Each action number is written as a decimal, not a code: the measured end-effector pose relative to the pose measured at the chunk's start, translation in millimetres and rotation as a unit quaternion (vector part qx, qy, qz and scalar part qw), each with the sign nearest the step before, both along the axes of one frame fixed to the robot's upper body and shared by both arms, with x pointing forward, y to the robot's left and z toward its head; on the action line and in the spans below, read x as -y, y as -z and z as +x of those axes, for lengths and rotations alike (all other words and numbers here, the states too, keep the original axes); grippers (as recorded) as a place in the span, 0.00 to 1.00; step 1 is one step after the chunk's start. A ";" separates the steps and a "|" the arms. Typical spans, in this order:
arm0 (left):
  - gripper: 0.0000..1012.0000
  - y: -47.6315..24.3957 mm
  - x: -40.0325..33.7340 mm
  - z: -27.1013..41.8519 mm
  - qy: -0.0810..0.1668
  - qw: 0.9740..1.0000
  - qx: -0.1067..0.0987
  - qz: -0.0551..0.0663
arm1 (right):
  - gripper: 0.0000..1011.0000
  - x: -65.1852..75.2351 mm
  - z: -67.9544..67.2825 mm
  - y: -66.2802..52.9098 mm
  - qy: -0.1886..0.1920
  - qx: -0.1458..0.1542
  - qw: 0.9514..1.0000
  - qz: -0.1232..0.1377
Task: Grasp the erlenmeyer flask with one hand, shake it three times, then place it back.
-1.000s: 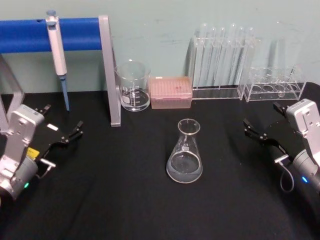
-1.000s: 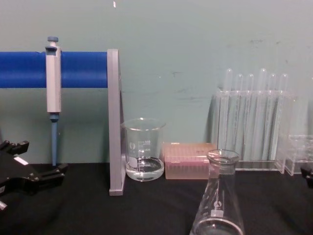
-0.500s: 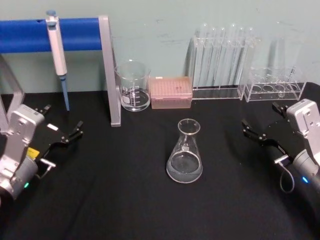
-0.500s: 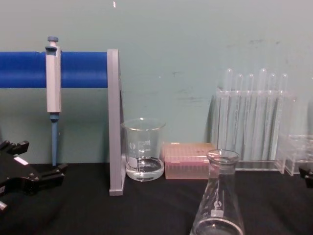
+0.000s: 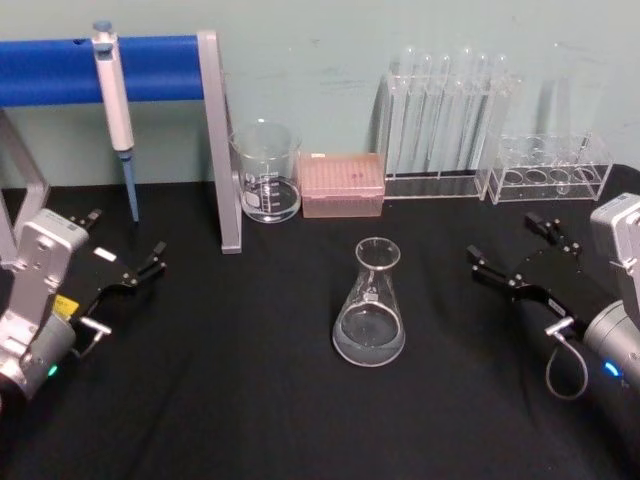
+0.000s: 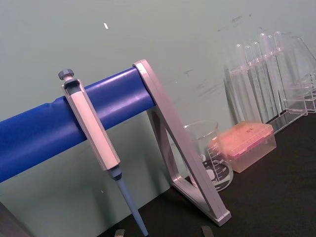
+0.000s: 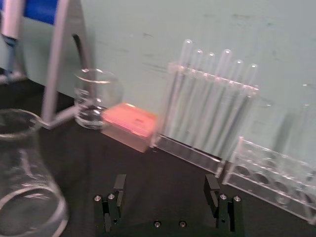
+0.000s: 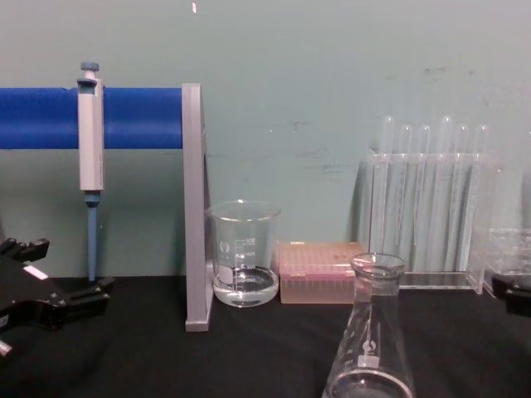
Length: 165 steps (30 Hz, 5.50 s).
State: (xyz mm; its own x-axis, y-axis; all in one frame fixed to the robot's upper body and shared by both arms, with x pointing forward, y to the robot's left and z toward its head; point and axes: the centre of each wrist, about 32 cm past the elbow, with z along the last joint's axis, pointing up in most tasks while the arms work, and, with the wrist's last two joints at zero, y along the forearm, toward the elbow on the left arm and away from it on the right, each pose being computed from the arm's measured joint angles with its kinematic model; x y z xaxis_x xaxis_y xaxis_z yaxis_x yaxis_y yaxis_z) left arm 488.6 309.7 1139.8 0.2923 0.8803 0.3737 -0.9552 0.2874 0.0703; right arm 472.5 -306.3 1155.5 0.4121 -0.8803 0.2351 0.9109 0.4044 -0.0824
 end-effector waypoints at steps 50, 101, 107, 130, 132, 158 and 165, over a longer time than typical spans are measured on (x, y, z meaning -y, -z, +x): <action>0.99 0.0 0.0 0.0 0.000 1.000 0.000 0.000 | 0.99 -55.3 8.7 1.1 -0.184 -0.057 0.979 0.066; 0.99 0.0 0.0 0.0 0.000 1.000 0.000 0.000 | 0.68 -70.6 27.8 4.8 -0.182 -0.055 0.980 0.061; 0.99 0.0 0.0 0.0 0.000 1.000 0.000 0.000 | 0.48 -70.4 27.7 4.9 -0.182 -0.055 0.980 0.062; 0.99 0.0 0.0 0.0 0.000 1.000 0.000 0.000 | 0.45 -71.3 26.1 -13.7 -0.182 -0.033 0.980 0.075; 0.99 0.0 0.0 0.0 0.000 1.000 0.000 0.000 | 0.45 -71.7 25.3 -21.6 -0.176 -0.024 0.981 0.076; 0.99 0.0 0.0 0.0 0.000 1.000 0.000 0.000 | 0.45 -67.7 20.1 -77.5 -0.153 0.021 0.986 0.068; 0.99 0.0 0.0 0.0 0.000 1.000 0.000 0.000 | 0.45 -65.9 19.3 -75.2 -0.149 0.017 0.987 0.066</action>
